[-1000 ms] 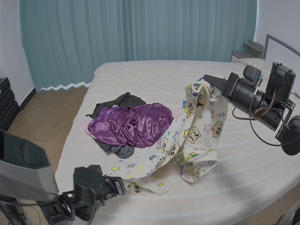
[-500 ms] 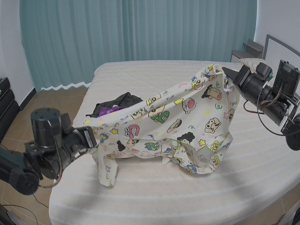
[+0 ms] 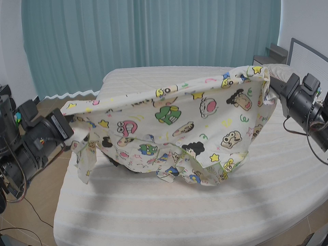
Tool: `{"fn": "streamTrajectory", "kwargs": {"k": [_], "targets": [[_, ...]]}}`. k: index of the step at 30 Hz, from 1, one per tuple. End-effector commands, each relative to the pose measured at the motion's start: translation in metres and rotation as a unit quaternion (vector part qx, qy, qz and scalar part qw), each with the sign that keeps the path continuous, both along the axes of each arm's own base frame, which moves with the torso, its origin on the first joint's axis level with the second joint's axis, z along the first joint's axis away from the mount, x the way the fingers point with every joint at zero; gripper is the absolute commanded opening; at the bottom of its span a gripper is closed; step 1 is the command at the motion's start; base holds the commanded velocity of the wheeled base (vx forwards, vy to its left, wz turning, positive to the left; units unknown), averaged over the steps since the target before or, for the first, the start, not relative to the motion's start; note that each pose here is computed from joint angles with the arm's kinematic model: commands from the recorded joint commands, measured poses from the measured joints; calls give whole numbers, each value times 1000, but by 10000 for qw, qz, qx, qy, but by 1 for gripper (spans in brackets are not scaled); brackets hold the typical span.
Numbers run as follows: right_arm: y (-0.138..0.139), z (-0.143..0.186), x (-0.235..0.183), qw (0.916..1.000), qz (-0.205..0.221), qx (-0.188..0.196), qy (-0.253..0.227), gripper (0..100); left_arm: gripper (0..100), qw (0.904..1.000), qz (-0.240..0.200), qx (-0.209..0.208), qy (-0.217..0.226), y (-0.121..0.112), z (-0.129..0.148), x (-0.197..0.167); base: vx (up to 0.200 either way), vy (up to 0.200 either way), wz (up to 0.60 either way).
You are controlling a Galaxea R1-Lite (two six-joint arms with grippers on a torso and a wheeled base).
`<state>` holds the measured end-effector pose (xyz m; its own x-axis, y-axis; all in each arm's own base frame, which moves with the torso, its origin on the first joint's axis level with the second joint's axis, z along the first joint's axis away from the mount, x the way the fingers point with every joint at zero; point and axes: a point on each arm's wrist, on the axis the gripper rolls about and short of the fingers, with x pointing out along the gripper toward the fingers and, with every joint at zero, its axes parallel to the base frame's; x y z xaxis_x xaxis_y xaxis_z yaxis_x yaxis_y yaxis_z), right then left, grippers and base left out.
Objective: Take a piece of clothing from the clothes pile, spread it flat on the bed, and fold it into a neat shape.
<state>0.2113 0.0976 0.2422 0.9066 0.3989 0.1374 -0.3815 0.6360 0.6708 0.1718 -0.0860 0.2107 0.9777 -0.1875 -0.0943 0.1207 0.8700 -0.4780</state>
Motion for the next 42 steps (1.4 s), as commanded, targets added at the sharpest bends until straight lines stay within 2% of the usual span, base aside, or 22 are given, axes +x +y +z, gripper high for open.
{"fn": "streamTrajectory", "kwargs": {"k": [1, 6, 10, 16, 28, 42], "targets": [[-3, -18, -10, 9987, 218, 172, 416, 0, 0, 9985, -326, -150, 417, -7, -21, -9, 0, 0, 0], [-2, -27, -10, 9964, 411, 316, 671, 0, 0, 9962, -456, -334, 663, -16, -29, -8, 0, 0, 0], [-2, -27, -10, 9955, 466, 410, 711, 0, 0, 9957, -438, -294, 764, -18, -34, -5, 0, 0, 0], [-3, -31, -12, 9952, 503, 397, 733, 0, 0, 9945, -401, -488, 833, -19, -35, -4, -67, 0, 0], [-4, -28, -15, 9962, 580, 527, 393, 0, 0, 9946, -394, -495, 819, -19, -34, -4, -200, 0, 0], [-8, -10, -25, 9955, 609, 706, -174, 0, 0, 9953, -414, -611, 630, -19, -31, -4, 0, 0, 0]]}}
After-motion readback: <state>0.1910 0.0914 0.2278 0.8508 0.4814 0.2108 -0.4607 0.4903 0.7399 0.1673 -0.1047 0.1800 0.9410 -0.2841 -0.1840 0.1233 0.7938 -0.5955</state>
